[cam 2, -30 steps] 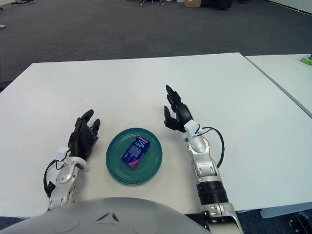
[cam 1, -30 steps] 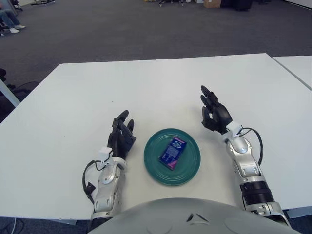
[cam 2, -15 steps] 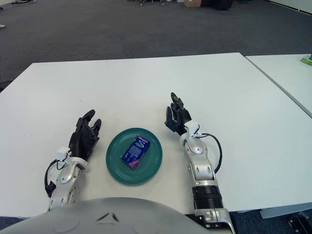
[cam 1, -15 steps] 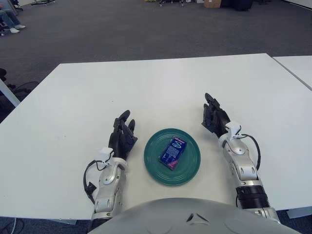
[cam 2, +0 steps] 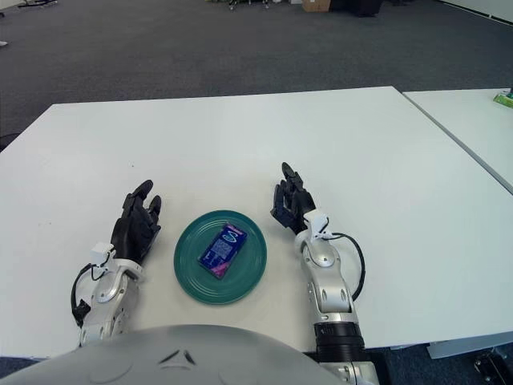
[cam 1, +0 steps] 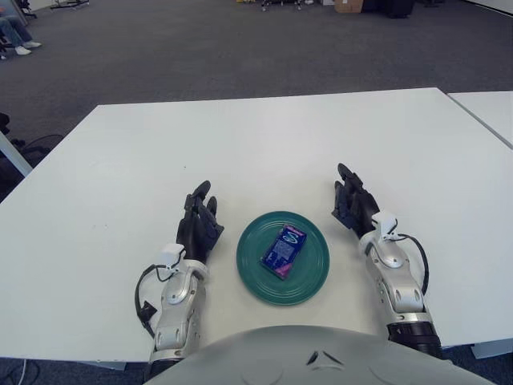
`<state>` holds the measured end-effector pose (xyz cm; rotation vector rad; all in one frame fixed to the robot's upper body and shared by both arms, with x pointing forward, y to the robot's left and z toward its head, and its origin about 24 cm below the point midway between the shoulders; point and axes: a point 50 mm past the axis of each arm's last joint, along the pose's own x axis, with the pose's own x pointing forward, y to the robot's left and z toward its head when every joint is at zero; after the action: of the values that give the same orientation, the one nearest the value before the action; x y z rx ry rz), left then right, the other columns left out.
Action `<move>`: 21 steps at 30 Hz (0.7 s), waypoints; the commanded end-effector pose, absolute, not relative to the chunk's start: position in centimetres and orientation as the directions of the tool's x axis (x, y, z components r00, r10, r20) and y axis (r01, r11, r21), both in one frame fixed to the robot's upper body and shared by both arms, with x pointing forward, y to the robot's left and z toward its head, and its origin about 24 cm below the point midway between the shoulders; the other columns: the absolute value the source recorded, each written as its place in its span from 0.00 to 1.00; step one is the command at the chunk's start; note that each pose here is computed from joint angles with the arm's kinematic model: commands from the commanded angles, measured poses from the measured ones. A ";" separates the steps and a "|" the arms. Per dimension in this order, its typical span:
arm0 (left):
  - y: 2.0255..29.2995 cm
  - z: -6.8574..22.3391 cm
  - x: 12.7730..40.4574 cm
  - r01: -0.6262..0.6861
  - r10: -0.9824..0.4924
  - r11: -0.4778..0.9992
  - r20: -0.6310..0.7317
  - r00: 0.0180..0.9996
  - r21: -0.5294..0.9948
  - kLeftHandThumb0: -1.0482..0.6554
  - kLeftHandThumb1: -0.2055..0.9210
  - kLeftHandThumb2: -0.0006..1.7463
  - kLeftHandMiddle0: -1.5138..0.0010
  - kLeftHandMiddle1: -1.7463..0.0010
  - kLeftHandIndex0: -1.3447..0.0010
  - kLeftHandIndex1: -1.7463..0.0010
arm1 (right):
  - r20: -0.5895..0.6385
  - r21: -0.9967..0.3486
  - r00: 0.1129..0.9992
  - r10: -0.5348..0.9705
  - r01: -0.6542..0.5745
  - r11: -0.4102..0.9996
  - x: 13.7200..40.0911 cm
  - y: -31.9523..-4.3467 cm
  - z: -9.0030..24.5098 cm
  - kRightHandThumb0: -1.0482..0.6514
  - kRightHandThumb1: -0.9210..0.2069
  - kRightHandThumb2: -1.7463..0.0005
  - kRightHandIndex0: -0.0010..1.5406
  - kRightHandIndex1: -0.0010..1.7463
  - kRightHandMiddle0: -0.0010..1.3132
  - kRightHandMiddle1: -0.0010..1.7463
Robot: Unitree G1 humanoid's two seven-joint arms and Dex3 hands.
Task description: Put the gum into the plate.
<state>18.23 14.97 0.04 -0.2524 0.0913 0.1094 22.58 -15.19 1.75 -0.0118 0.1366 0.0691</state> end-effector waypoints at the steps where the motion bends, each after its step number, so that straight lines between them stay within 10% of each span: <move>1: 15.0 0.2 18.3 -0.110 0.092 0.968 -0.087 0.992 -0.225 0.02 1.00 0.57 0.87 1.00 1.00 0.75 | -0.155 0.012 0.986 0.059 -0.058 0.998 22.7 -15.0 1.7 0.11 0.00 0.42 0.06 0.00 0.03 0.05; 21: 14.9 0.9 18.7 -0.114 0.099 0.968 -0.078 0.992 -0.223 0.03 1.00 0.58 0.91 1.00 1.00 0.88 | -0.161 0.026 0.986 0.052 -0.048 0.999 22.2 -14.2 1.3 0.13 0.00 0.41 0.08 0.00 0.00 0.13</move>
<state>18.26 14.85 0.44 -0.2363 0.0786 0.1033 22.52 -14.44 1.73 0.0104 0.1403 0.0542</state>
